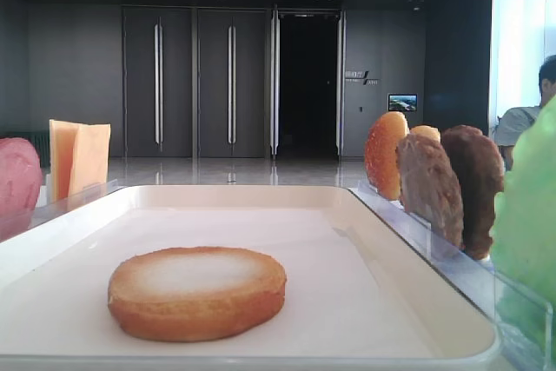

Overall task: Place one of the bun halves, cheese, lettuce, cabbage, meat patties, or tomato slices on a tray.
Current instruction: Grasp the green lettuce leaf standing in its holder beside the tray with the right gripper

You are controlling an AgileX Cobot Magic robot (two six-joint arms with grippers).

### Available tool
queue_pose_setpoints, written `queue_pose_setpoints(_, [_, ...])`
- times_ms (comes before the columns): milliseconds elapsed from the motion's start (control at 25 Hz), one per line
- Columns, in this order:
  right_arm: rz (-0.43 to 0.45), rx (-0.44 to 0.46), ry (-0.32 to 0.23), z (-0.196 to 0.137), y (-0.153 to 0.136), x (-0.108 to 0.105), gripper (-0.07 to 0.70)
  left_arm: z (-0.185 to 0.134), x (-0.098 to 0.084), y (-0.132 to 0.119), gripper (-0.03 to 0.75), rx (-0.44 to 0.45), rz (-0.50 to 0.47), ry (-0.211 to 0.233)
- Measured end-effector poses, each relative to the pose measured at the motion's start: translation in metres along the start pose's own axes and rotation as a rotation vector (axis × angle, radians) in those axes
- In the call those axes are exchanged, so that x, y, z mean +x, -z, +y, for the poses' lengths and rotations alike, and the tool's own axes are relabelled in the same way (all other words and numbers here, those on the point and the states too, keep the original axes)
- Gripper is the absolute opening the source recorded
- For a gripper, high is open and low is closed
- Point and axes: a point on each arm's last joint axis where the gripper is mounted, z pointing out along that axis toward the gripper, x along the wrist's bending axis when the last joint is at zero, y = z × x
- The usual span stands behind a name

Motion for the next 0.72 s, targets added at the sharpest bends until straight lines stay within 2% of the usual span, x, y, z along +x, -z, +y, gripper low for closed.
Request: queue_pose_setpoints(720, [0.0,0.0,0.0,0.0,0.0,0.0,0.589,0.0,0.0,0.0,0.387,0.0,0.0,0.0])
